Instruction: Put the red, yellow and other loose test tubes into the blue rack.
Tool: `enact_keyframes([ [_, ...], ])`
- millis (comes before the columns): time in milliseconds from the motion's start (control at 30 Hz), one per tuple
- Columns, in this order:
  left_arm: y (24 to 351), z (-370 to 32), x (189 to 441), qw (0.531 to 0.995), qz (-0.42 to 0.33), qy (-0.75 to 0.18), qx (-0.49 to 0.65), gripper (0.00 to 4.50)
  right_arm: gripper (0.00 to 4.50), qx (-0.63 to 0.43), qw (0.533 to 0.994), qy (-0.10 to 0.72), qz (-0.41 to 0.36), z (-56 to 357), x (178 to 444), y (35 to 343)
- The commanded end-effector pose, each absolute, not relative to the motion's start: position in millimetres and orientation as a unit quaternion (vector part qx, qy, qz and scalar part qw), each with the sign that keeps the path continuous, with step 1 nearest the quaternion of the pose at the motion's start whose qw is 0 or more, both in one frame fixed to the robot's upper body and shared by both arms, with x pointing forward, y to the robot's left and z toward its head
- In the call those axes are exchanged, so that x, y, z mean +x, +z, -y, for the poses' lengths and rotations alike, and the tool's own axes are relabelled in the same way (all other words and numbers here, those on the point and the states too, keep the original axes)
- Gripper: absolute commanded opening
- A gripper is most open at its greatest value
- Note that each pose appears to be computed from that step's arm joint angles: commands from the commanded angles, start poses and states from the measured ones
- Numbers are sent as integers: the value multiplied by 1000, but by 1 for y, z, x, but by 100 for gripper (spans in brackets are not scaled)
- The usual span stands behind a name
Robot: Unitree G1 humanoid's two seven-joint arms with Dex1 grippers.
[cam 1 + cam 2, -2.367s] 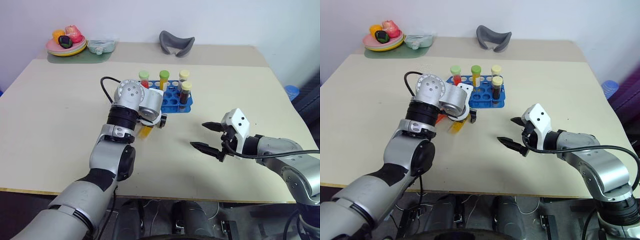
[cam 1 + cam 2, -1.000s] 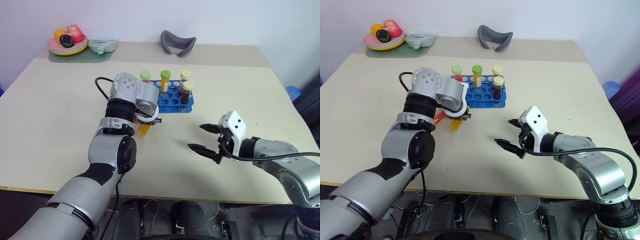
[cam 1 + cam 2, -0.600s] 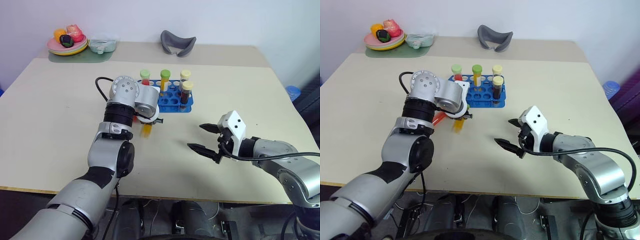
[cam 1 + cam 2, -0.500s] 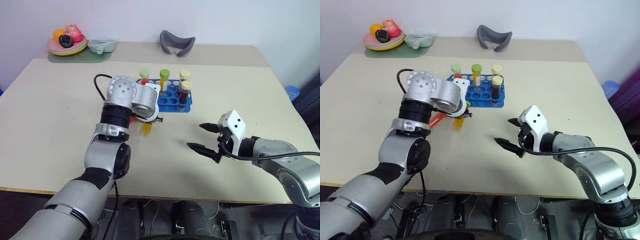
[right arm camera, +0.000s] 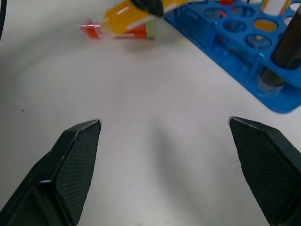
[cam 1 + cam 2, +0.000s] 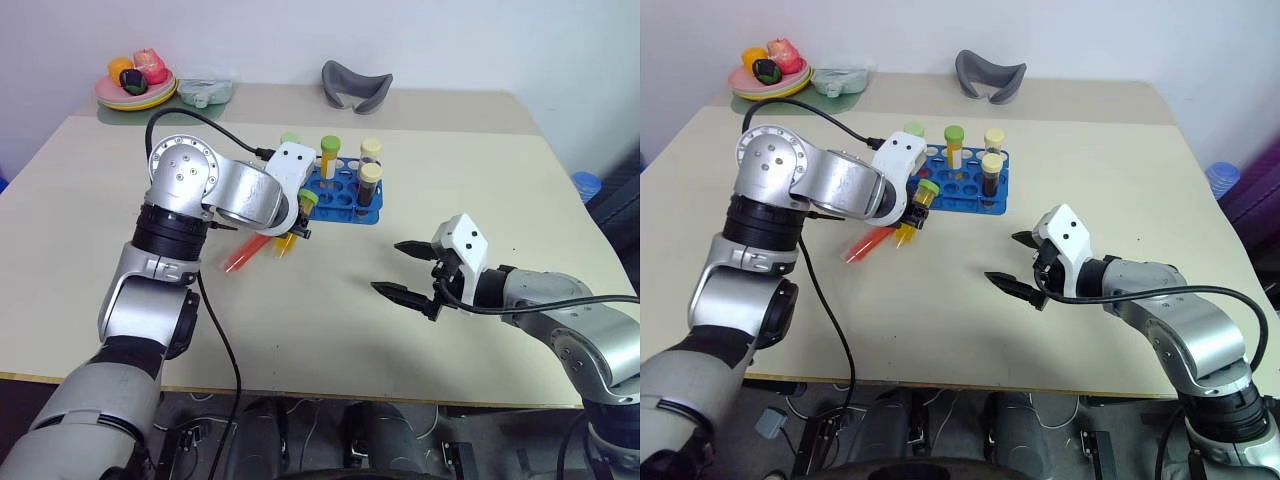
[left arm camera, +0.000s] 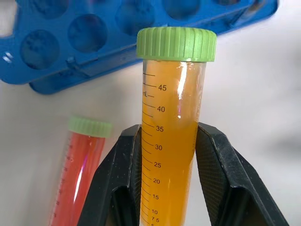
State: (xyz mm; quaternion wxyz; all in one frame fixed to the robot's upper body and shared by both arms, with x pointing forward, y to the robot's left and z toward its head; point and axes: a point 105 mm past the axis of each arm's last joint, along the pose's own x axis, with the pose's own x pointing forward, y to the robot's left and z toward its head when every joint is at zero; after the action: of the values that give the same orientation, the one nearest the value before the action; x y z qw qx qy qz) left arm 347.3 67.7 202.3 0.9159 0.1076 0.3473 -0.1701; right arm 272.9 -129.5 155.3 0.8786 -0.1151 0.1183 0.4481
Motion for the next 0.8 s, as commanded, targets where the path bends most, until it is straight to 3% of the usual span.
enact_keyframes([
  [33, 252, -66, 351, 963, -193, -164, 86, 147, 445, -120, 880, 452, -88, 127, 275, 168],
  [100, 282, -61, 351, 977, -60, -197, 60, 147, 445, -120, 880, 451, -86, 127, 275, 168],
  [267, 292, -91, 353, 964, 100, -243, -33, 147, 445, -116, 889, 439, -62, 125, 279, 173],
  [433, 262, -105, 365, 960, 153, -236, -13, 147, 445, -89, 911, 402, -10, 126, 295, 184],
  [800, 227, -54, 371, 940, 236, -246, 32, 147, 445, -38, 937, 347, 7, 143, 299, 171],
])
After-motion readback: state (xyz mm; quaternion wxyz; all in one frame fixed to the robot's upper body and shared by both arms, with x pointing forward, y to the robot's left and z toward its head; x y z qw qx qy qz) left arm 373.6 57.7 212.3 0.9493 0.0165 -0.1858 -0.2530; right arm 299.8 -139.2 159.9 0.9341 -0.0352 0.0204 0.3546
